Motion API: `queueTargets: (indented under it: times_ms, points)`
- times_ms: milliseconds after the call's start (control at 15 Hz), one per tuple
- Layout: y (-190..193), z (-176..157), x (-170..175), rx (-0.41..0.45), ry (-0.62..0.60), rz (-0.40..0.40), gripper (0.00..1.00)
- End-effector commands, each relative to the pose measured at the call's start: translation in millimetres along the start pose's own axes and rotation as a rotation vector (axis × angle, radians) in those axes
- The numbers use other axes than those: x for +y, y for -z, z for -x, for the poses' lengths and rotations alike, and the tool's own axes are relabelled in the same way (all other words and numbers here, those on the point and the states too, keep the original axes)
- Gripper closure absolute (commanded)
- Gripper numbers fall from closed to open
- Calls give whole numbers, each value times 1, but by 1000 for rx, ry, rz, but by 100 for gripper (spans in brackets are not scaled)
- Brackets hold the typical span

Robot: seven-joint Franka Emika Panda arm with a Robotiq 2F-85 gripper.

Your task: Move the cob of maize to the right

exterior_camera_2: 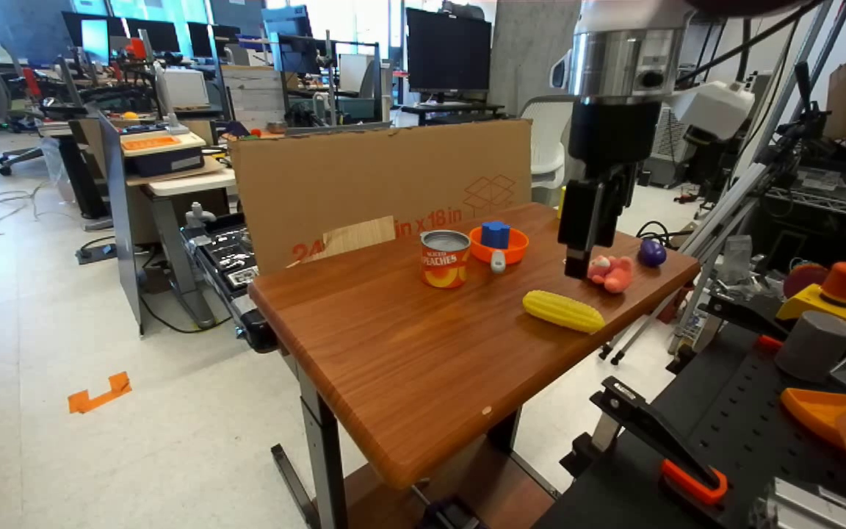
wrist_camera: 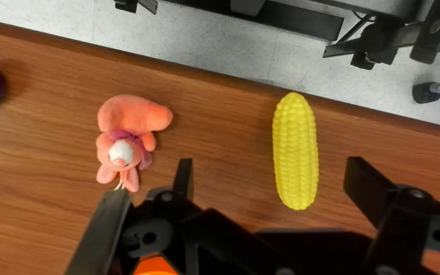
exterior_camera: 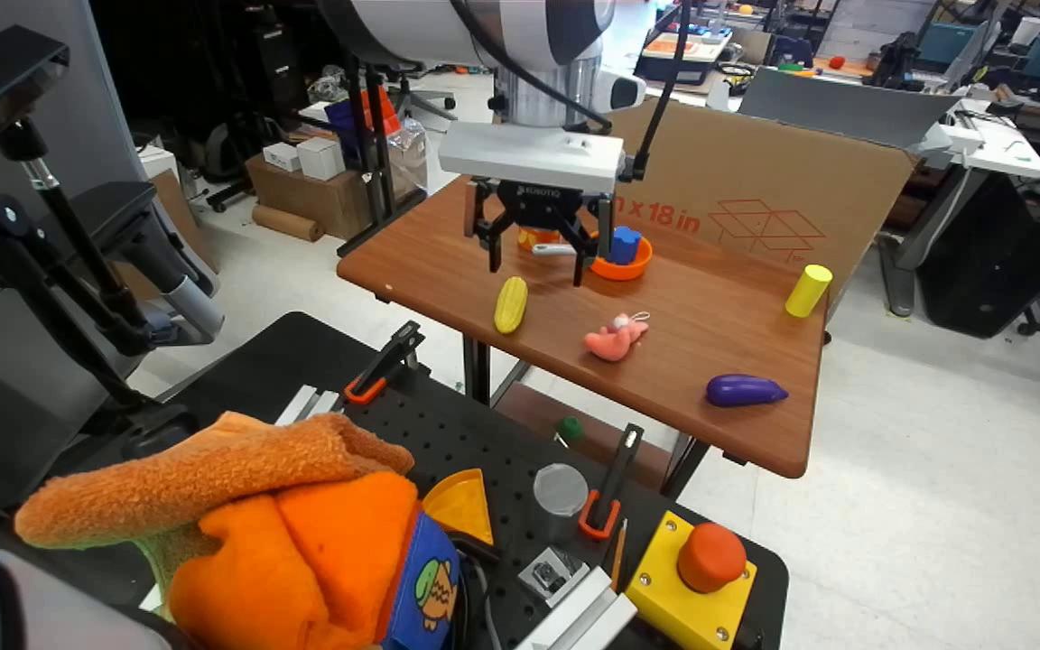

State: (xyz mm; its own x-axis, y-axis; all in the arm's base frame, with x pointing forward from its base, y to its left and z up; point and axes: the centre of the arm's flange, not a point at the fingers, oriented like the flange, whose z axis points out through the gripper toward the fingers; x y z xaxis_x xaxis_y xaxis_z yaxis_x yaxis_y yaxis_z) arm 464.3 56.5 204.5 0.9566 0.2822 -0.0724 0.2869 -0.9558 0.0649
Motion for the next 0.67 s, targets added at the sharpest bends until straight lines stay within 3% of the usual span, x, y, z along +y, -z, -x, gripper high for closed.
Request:
queueTargets:
  times_ms: [0, 400, 467, 533, 600]
  points:
    - [-29, -20, -3, 27, 18, -14, 0]
    - [-63, -28, -14, -9, 20, -34, 0]
    - [-67, -28, -17, -14, 21, -35, 8]
    - [-71, -28, -21, -19, 23, -34, 26]
    - [-74, -27, -24, -22, 26, -33, 35]
